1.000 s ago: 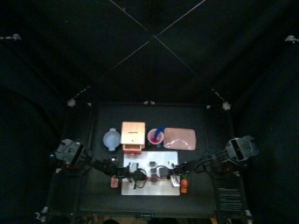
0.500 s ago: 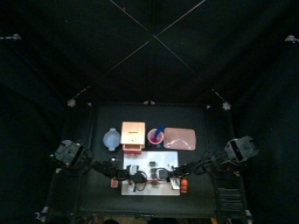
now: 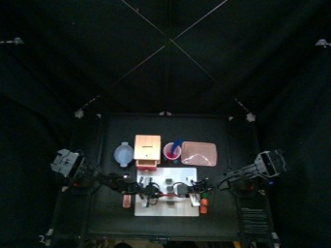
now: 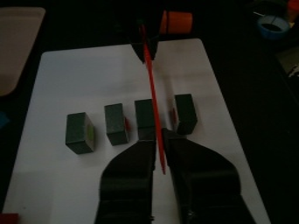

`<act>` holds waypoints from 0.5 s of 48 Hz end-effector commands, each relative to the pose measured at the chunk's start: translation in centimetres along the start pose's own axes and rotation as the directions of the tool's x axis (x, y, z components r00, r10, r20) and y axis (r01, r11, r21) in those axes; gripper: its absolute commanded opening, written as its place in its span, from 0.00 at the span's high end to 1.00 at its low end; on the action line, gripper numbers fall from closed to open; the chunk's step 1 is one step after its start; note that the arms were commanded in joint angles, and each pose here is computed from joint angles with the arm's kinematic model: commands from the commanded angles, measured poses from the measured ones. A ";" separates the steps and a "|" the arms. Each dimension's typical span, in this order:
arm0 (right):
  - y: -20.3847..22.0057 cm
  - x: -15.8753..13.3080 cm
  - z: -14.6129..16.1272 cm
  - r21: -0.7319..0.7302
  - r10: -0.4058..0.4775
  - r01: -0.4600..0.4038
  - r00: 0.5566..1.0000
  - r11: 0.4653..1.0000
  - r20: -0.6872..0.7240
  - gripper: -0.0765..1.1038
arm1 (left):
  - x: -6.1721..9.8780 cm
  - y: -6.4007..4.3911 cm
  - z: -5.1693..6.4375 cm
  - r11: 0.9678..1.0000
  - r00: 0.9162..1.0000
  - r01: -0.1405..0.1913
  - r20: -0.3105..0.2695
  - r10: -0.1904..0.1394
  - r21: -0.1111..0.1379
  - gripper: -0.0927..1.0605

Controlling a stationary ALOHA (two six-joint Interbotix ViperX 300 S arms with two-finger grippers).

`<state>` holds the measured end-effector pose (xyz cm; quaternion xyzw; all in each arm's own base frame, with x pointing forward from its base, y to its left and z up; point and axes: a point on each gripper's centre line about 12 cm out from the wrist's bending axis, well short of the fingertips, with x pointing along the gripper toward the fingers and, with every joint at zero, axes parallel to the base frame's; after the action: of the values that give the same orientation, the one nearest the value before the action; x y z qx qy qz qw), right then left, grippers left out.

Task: Place sushi on board then cut the sushi with the knife then place the pieces on the plate
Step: Cut the sushi into 4 pieces

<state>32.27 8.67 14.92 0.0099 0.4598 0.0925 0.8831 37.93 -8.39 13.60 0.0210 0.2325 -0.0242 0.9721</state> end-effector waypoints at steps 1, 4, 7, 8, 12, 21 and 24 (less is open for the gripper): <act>0.3 -1.4 1.7 -0.014 0.007 -0.006 0.998 1.000 0.065 0.67 | -0.5 0.8 1.6 1.000 0.998 -0.020 0.052 0.021 -0.019 0.32; 0.2 -1.5 1.8 -0.015 0.005 -0.004 0.998 1.000 0.070 0.67 | -0.5 0.8 1.5 1.000 0.999 -0.020 0.050 0.021 -0.020 0.24; 0.1 -1.7 2.1 -0.015 0.005 -0.004 0.997 1.000 0.080 0.67 | -0.6 0.8 1.6 1.000 0.998 -0.021 0.051 0.022 -0.021 0.16; 0.1 -1.9 2.2 -0.017 0.004 -0.003 0.996 1.000 0.086 0.67 | -0.6 0.8 1.6 0.999 0.998 -0.021 0.051 0.022 -0.024 0.14; 0.1 -2.3 2.5 -0.019 0.004 -0.003 0.995 1.000 0.097 0.67 | -0.8 0.9 2.3 0.999 0.996 -0.026 0.079 0.028 -0.031 0.09; -0.5 -2.8 2.5 -0.005 -0.008 0.009 0.996 1.000 0.086 0.67 | -3.8 1.8 6.5 0.997 0.960 -0.059 0.272 0.071 -0.053 0.08; -0.8 -3.0 2.5 0.001 -0.014 0.014 0.997 1.000 0.079 0.67 | -4.7 2.1 6.6 0.996 0.951 -0.068 0.299 0.083 -0.059 0.08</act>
<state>32.40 7.78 17.07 0.0065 0.4430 0.0874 0.8922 37.42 -7.04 19.12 0.0070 0.1275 0.0055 0.9918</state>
